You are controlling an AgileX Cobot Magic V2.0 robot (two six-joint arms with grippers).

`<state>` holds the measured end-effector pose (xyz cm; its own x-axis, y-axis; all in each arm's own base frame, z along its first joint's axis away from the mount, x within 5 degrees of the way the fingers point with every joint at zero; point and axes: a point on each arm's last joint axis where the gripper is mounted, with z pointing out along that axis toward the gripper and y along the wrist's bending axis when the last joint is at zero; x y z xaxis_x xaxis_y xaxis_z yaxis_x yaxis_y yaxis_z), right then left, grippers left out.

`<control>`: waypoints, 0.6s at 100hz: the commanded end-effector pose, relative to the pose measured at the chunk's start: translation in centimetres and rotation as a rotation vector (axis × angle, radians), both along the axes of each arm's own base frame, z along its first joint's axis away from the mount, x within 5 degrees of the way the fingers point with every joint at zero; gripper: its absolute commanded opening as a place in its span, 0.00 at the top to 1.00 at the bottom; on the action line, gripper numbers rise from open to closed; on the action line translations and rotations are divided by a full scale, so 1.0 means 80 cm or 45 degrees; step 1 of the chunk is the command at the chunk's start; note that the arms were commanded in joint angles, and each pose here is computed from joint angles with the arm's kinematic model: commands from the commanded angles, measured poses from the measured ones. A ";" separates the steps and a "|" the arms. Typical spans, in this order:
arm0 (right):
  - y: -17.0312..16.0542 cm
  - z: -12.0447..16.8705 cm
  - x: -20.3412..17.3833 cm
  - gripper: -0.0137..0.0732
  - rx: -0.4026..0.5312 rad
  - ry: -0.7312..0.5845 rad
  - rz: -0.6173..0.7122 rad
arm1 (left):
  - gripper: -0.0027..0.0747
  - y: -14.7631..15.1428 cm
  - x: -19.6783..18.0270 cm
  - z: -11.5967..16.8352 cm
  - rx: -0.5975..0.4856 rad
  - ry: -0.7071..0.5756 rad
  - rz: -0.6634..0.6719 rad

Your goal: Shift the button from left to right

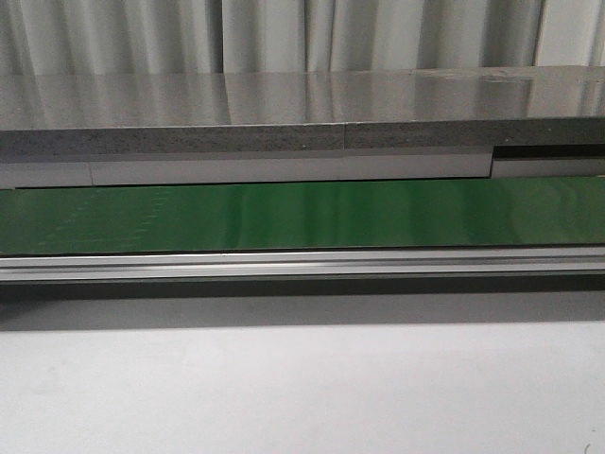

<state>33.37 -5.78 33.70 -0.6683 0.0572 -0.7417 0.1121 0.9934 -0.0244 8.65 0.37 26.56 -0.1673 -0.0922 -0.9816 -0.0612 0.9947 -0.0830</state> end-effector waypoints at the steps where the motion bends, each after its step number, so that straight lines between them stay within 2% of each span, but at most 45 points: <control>1: 0.022 0.050 -0.028 0.26 -0.014 -0.232 0.041 | 0.99 0.003 0.001 0.020 -0.008 -0.116 0.033; 16: 0.058 0.059 -0.075 0.26 -0.019 -0.382 0.143 | 0.99 0.003 0.001 0.020 -0.008 -0.116 0.033; 30: 0.080 0.054 -0.130 0.26 -0.017 -0.520 0.218 | 0.99 0.003 0.001 0.020 -0.008 -0.116 0.033; 60: 0.083 0.015 -0.249 0.26 -0.018 -0.721 0.253 | 0.99 0.003 0.001 0.020 -0.008 -0.116 0.033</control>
<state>15.70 1.01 33.86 -0.3226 -0.0569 -0.9448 -0.0866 0.9958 -0.0304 8.65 0.37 26.56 -0.1673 -0.0922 -0.9816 -0.0612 0.9947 -0.0830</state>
